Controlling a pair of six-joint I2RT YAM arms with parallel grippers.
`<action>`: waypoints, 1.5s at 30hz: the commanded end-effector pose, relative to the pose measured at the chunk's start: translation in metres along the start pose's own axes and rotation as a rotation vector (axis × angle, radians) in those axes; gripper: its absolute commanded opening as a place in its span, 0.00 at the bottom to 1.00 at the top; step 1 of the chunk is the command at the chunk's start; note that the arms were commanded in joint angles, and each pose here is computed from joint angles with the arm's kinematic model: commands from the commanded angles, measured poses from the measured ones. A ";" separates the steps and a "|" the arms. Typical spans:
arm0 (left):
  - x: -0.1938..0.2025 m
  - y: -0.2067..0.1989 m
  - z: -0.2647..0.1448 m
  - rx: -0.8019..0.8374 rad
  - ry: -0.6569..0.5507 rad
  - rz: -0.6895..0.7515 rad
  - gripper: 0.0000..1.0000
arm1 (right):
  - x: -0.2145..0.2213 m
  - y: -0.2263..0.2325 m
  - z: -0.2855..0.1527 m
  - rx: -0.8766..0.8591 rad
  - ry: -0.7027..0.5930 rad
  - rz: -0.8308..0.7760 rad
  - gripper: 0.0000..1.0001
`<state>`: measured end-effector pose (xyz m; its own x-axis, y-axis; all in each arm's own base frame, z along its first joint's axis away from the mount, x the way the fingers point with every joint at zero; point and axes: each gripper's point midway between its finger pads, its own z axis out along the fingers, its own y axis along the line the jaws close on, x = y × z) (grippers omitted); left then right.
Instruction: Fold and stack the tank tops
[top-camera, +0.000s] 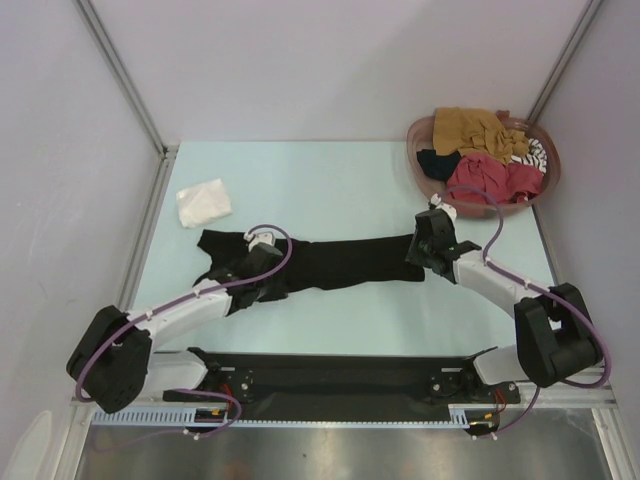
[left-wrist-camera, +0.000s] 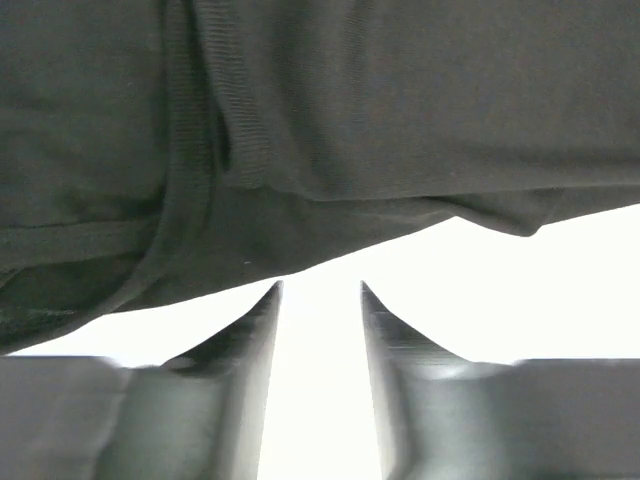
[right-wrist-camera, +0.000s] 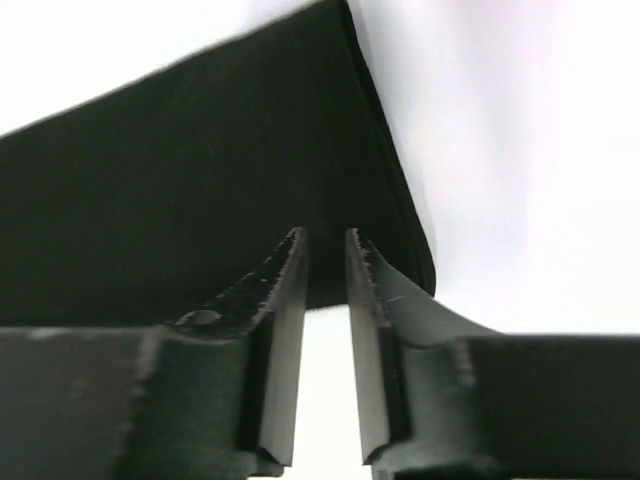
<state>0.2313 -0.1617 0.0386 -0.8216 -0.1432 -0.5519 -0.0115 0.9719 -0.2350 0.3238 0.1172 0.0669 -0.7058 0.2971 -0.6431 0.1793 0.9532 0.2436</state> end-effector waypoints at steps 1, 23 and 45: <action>-0.013 0.004 -0.009 -0.037 -0.059 -0.069 0.50 | -0.030 0.006 0.002 0.013 -0.074 -0.010 0.31; 0.007 0.111 -0.011 -0.181 -0.120 -0.603 0.81 | 0.034 -0.028 0.030 0.037 0.139 0.212 0.63; -0.071 0.140 0.025 -0.279 -0.194 -0.744 0.75 | 0.110 -0.034 -0.017 0.161 0.235 0.220 0.31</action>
<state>0.2900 -0.0222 0.0275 -0.4494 -0.7564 -0.4754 -0.6556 0.6407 -0.3997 0.2710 0.1250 0.0197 -0.7327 0.4978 -0.4640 0.3858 0.8655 0.3194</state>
